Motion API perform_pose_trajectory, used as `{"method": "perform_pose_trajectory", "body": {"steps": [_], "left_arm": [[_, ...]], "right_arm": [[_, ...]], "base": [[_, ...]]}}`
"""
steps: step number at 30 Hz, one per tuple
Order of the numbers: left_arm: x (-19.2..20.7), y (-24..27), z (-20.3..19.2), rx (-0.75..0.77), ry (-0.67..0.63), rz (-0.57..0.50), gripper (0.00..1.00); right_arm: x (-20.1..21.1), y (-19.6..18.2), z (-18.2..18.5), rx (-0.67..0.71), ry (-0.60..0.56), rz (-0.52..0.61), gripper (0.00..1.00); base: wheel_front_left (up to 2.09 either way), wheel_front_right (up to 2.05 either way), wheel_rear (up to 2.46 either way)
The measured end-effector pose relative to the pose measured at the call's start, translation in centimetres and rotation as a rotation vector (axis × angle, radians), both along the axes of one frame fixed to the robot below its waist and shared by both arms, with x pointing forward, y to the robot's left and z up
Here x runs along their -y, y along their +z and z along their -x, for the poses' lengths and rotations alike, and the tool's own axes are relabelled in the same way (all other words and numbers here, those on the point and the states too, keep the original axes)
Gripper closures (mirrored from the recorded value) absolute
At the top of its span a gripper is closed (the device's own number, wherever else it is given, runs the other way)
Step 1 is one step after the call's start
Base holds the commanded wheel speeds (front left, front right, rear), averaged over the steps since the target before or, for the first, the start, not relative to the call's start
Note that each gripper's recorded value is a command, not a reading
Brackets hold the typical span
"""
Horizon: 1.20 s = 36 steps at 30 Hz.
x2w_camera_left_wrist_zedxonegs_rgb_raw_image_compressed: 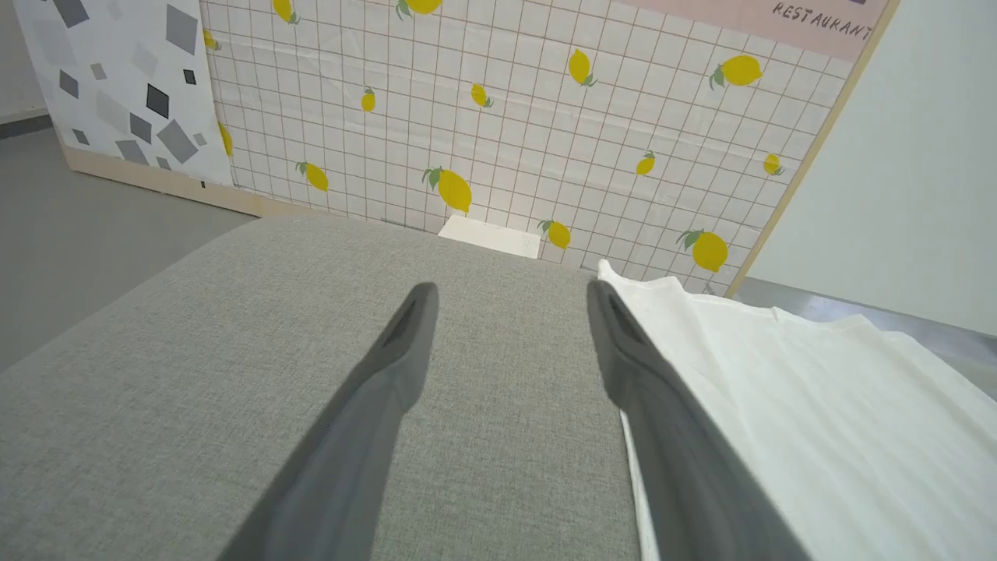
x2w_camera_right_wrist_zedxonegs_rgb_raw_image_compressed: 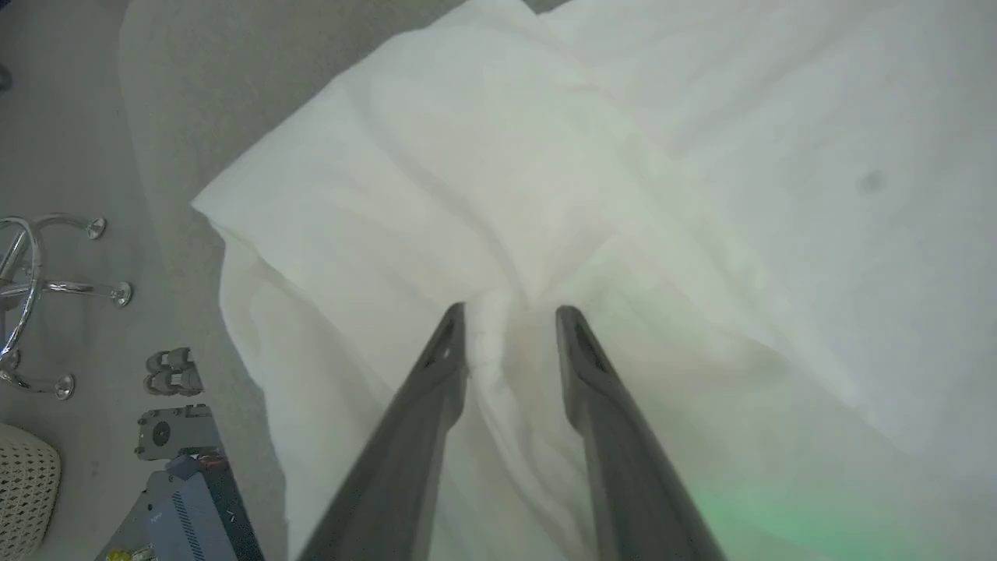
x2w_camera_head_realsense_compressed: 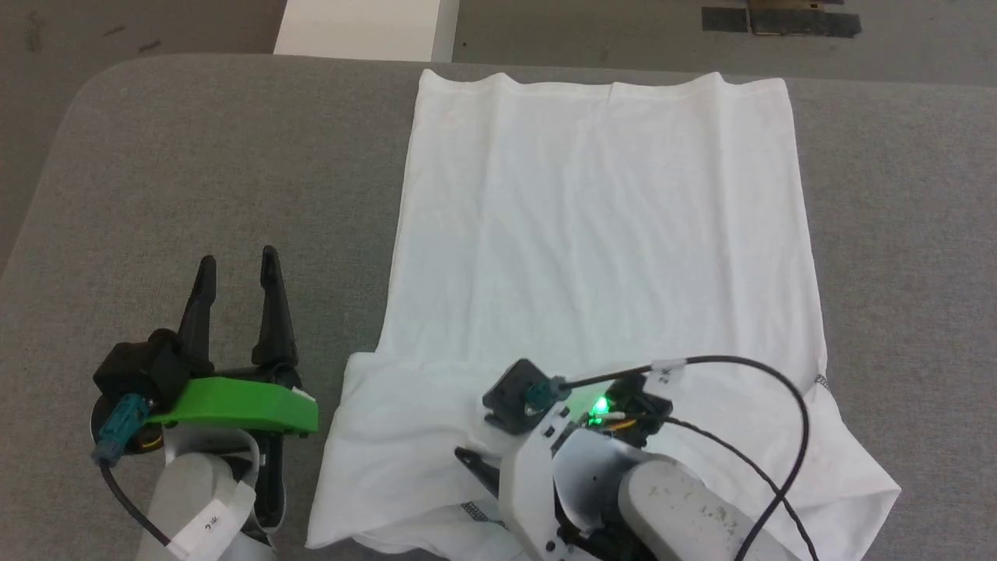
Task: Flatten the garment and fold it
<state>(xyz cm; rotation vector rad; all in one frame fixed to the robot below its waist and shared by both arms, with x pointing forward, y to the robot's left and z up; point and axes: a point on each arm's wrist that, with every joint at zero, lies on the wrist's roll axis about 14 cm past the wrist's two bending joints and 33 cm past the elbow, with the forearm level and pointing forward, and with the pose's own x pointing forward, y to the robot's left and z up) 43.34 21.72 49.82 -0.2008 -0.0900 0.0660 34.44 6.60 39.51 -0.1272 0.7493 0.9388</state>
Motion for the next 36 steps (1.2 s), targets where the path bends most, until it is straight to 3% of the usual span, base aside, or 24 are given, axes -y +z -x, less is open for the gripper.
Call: {"method": "perform_pose_trajectory", "body": {"steps": [6,12,16,20,21,26,36], "left_arm": [[1.3,0.4,-0.4,0.011,-0.052,-0.01,0.0],[2.6,1.0,-1.5,0.01,-0.132,-0.061,0.0],[4.1,2.4,-3.8,0.02,-0.213,-0.097,0.0],[5.2,3.5,-7.0,0.011,-0.284,-0.159,0.0],[5.7,2.8,-9.5,-0.048,-0.327,-0.183,0.0],[6.3,0.7,-14.0,-0.193,-0.391,-0.241,0.0],[7.1,-4.4,-21.3,-0.504,-0.46,-0.276,0.0]], "right_arm": [[1.2,7.7,-4.2,0.201,-0.179,-0.277,0.0],[9.1,14.1,-7.3,0.478,-0.449,-0.412,0.0],[15.5,15.9,-8.0,0.612,-0.645,-0.42,0.0],[20.4,15.3,-8.5,0.689,-0.781,-0.362,0.0],[22.9,14.6,-8.9,0.73,-0.847,-0.322,0.0],[25.8,12.2,-9.2,0.738,-0.915,-0.227,0.0],[28.5,8.9,-9.8,0.704,-0.986,-0.147,0.0]], "base": [[0.0,0.0,0.0],[0.0,0.0,0.0],[0.0,0.0,0.0],[0.0,0.0,0.0],[0.0,0.0,0.0],[0.0,0.0,0.0],[0.0,0.0,0.0]]}}
